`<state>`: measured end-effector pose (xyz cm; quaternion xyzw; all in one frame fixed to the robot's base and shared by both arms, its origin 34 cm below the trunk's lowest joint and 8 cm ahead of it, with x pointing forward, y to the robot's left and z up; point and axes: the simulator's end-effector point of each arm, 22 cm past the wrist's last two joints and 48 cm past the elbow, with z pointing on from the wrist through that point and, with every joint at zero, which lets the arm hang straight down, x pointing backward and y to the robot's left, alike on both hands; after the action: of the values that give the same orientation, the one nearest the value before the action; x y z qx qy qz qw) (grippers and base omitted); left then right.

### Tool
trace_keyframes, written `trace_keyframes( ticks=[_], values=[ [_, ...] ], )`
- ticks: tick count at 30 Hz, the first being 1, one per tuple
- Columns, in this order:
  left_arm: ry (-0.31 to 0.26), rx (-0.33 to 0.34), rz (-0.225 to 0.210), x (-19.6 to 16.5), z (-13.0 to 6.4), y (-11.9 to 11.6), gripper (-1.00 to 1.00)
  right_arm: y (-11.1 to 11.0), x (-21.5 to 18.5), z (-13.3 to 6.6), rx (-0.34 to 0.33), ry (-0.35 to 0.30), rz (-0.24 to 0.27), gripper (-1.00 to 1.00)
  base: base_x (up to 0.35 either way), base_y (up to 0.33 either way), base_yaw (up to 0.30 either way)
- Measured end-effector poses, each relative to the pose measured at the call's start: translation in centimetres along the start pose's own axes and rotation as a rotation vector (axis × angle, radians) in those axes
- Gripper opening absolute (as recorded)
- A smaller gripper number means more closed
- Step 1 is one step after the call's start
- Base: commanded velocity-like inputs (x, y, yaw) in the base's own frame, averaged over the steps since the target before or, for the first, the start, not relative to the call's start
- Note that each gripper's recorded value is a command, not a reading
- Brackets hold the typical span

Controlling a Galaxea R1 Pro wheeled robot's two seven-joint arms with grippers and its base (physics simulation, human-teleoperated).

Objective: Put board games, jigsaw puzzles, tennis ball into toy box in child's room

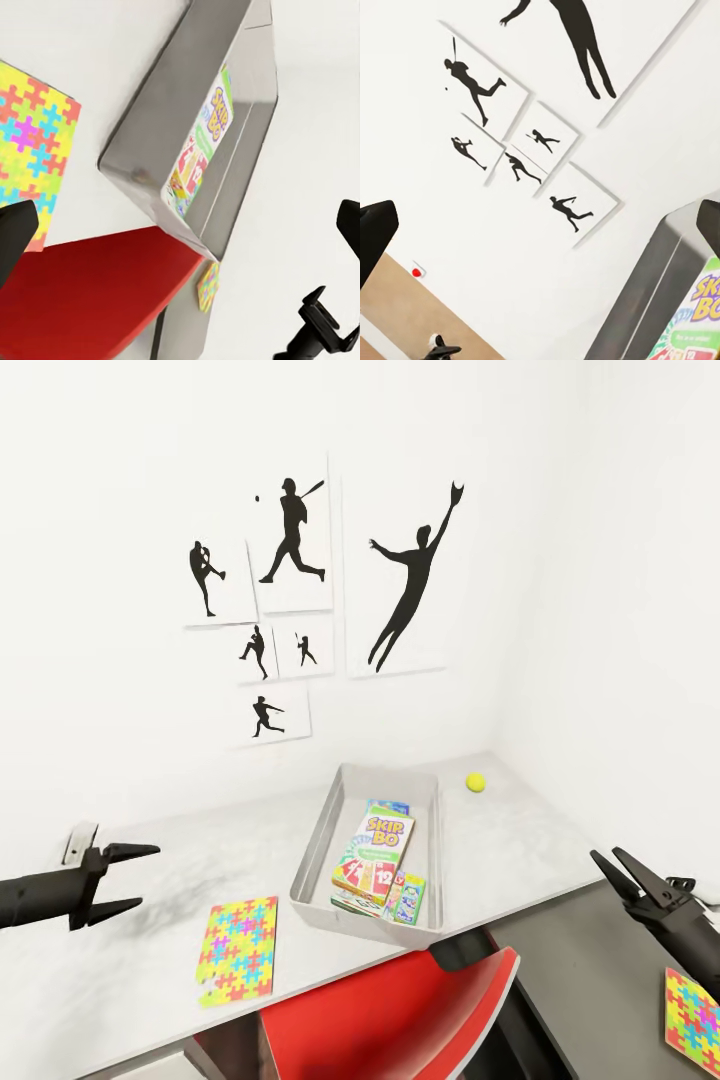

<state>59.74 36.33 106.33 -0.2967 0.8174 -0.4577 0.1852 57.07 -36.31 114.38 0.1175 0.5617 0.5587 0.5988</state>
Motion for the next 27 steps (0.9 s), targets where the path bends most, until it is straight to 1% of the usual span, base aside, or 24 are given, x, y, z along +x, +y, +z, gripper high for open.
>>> trace_keyframes(
  ticks=[3, 6, 8, 9, 10, 11, 12, 14, 15, 16, 18, 19, 20, 21, 22, 23, 24, 26, 27],
  values=[
    [-0.005, -0.011, -0.025, -0.3, -0.1, 0.9, 1.0, 0.0, 0.0, 0.0, -0.001, -0.001, 0.001, 1.0, 0.0, 0.0, 0.0],
    [-0.018, -0.027, -0.07, -1.1, -0.2, 2.4, 1.0, 0.1, 0.0, 0.1, -0.004, -0.002, -0.001, 1.0, 0.0, 0.0, 0.0],
    [-0.02, -0.025, -0.076, -1.3, -0.2, 2.5, 1.0, 0.2, 0.1, 0.1, -0.004, -0.002, -0.002, 1.0, 0.0, 0.0, 0.0],
    [-0.022, -0.046, -0.061, -1.2, 0.0, 2.8, 1.0, 0.2, 0.1, 0.1, -0.004, -0.002, -0.003, 1.0, 0.0, 0.0, 0.0],
    [-0.022, -0.082, -0.038, -1.0, 0.2, 3.5, 1.0, 0.2, 0.1, 0.1, -0.004, -0.002, -0.004, 1.0, 0.0, 0.0, 0.0],
    [-0.018, -0.129, -0.002, -0.7, 0.6, 4.2, 1.0, 0.2, 0.1, 0.2, -0.004, -0.001, -0.005, 1.0, 0.0, 0.0, 0.0],
    [-0.016, -0.158, 0.02, -0.5, 0.9, 4.7, 1.0, 0.2, 0.1, 0.2, -0.004, -0.001, -0.006, 1.0, 0.0, 0.0, 0.0],
    [-0.021, -0.275, 0.107, -0.1, 1.9, 6.7, 1.0, 0.2, 0.1, 0.2, -0.002, 0.002, -0.012, 1.0, 0.0, 0.0, 0.0],
    [-0.025, -0.304, 0.128, -0.1, 2.1, 7.2, 1.0, 0.1, 0.2, 0.2, 0.003, 0.003, -0.024, 1.0, 0.0, 0.0, 0.0],
    [-0.035, -0.356, 0.167, -0.2, 2.7, 8.1, 1.0, 0.0, 0.2, 0.3, 0.006, 0.004, -0.033, 1.0, 0.0, 0.0, 0.0],
    [-0.066, -0.454, 0.245, -0.7, 3.4, 9.6, 1.0, -0.3, 0.4, 0.3, 0.021, 0.011, -0.067, 1.0, 0.0, 0.0, 0.0],
    [-0.075, -0.473, 0.264, -0.9, 3.5, 9.8, 1.0, -0.4, 0.4, 0.3, 0.024, 0.012, -0.074, 1.0, 0.0, 0.0, 0.0],
    [-0.09, -0.492, 0.299, -1.1, 3.6, 9.8, 1.0, -0.5, 0.5, 0.3, 0.029, 0.014, -0.083, 1.0, 0.0, 0.0, 0.0],
    [-0.099, -0.471, 0.34, -1.2, 4.2, 9.0, 1.0, -0.6, 0.5, 0.3, 0.033, 0.016, -0.091, 1.0, 0.0, 0.0, 0.0],
    [-0.1, -0.456, 0.352, -1.2, 4.3, 8.6, 1.0, -0.6, 0.6, 0.3, 0.033, 0.016, -0.093, 1.0, 0.0, 0.0, 0.0],
    [-0.097, -0.417, 0.365, -1.0, 4.8, 7.7, 1.0, -0.6, 0.6, 0.3, 0.035, 0.017, -0.095, 1.0, 0.0, 0.0, 0.0],
    [-0.095, -0.379, 0.376, -0.9, 5.0, 6.9, 1.0, -0.6, 0.6, 0.3, 0.035, 0.017, -0.097, 1.0, 0.0, 0.0, 0.0],
    [-0.1, -0.341, 0.384, -1.0, 5.1, 6.0, 1.0, -0.6, 0.6, 0.3, 0.035, 0.017, -0.097, 1.0, 0.0, 0.0, 0.0],
    [-0.105, -0.333, 0.385, -1.1, 5.1, 5.8, 1.0, -0.6, 0.6, 0.3, 0.035, 0.017, -0.097, 1.0, 0.0, 0.0, 0.0]
  ],
)
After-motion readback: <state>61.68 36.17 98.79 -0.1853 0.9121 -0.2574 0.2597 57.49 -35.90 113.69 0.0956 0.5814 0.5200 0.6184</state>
